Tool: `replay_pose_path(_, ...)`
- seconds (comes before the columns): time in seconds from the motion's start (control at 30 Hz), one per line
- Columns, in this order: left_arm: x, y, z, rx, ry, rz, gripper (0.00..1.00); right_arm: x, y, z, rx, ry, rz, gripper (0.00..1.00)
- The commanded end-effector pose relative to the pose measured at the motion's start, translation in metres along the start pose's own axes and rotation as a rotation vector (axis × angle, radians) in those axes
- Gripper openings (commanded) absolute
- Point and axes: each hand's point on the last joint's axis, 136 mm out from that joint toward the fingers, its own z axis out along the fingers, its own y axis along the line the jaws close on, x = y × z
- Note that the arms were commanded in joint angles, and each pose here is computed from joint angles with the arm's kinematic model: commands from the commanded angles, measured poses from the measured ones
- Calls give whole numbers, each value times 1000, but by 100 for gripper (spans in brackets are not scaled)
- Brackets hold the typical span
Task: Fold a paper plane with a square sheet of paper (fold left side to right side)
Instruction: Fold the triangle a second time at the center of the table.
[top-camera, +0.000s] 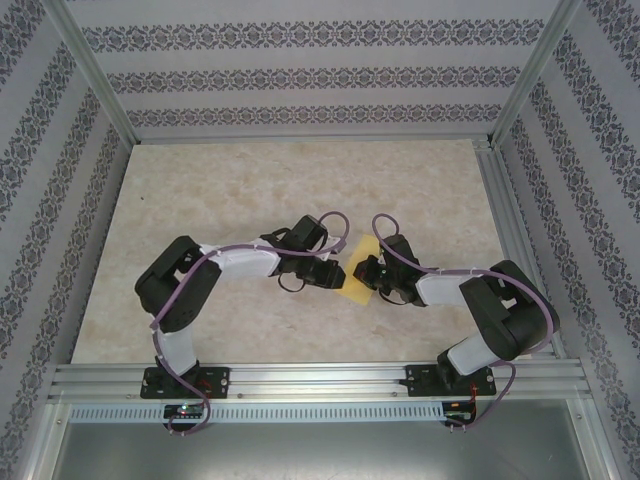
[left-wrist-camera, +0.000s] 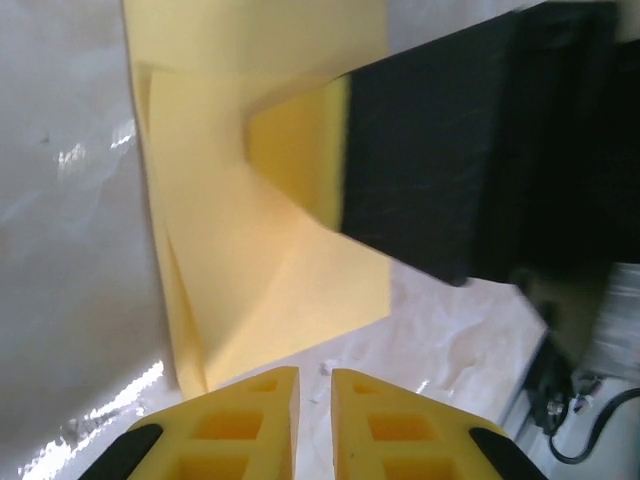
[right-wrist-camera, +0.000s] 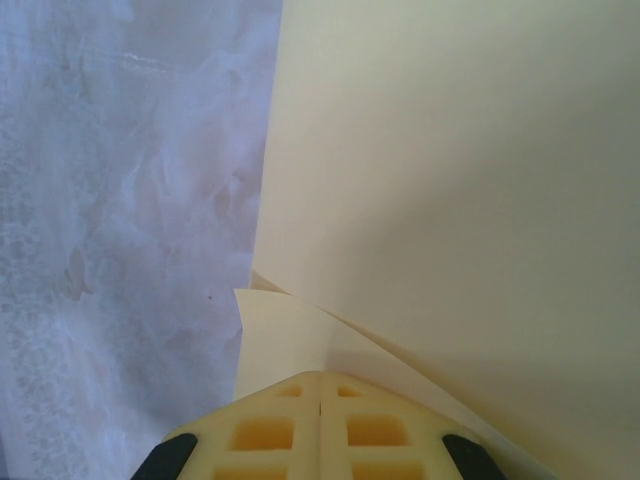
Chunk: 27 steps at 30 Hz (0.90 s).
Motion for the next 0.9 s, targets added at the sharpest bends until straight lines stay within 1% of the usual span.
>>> replay_pose_path(0.0, -7, -14, 11, 50, -1, 22, 18, 24, -28, 3, 98, 72, 30, 2)
replay_pose_path(0.2, -10, -10, 17, 42, 6, 24, 18, 26, -28, 6, 97, 84, 29, 2)
replay_pose_path(0.57, -11, 5, 19, -34, 7, 28, 17, 28, -29, 8, 100, 95, 29, 2)
replay_pose_path(0.87, 0, 22, 23, -66, 31, 6, 17, 28, -27, 9, 103, 105, 19, 2)
